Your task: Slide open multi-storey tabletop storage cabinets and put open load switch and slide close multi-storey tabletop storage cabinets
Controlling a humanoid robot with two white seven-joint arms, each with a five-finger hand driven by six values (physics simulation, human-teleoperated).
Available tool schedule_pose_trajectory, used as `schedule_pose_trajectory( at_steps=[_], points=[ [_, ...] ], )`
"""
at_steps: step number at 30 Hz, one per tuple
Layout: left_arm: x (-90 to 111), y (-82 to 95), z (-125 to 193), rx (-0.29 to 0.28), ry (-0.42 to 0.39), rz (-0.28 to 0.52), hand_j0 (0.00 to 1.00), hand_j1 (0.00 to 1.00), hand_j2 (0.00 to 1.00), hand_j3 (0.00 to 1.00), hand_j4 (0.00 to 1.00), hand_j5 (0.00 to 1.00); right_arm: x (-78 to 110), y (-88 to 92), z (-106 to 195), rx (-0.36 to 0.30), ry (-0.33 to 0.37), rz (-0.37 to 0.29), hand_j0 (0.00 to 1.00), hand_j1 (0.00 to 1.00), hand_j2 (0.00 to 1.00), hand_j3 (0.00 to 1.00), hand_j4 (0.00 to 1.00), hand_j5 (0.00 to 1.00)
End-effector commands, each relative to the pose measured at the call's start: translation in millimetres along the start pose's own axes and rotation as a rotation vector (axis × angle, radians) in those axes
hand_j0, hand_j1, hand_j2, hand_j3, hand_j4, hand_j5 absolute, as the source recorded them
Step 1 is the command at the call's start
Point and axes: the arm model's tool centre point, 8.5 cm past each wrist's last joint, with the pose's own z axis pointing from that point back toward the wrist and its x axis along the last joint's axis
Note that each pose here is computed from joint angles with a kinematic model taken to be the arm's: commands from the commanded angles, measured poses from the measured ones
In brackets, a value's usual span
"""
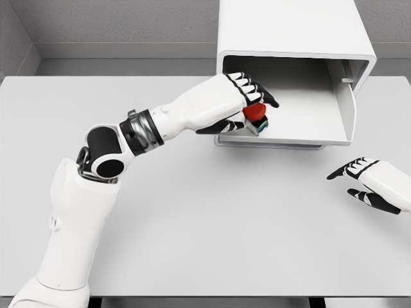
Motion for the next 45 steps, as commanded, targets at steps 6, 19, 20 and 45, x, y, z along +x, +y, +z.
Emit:
schedule_pose_trajectory(
  at_steps=[6,19,20,45],
  points=[
    [1.0,6.3,-1.0,0.016,-0.008,-0.003,0.96,0.96,0.96,0.96,0.96,0.96,-0.6,-1.0,0.1,-0.004,0.001,-0.004,0.66,0.66,0.66,0.66,0.66,0.66],
    [7.4,67.0,43.2,0.308,-0.07,0.064,1.0,1.0,1.0,1.0,1.0,1.0,-0.2,-15.9,-7.9,-0.043,-0.018,0.007,0.67,0.67,0.67,0.67,0.67,0.67],
    [-0.1,68.1,57.1,0.317,-0.051,0.073,1.0,1.0,1.0,1.0,1.0,1.0,-0.2,-16.0,-7.9,-0.044,-0.018,0.006,0.67,0.67,0.67,0.67,0.67,0.67],
    [-78.2,-27.5,343.1,0.124,0.67,0.27,1.0,1.0,1.0,1.0,1.0,1.0,-17.9,-27.4,-22.3,-0.085,0.006,0.006,0.7,0.7,0.7,0.7,0.7,0.7]
  ],
)
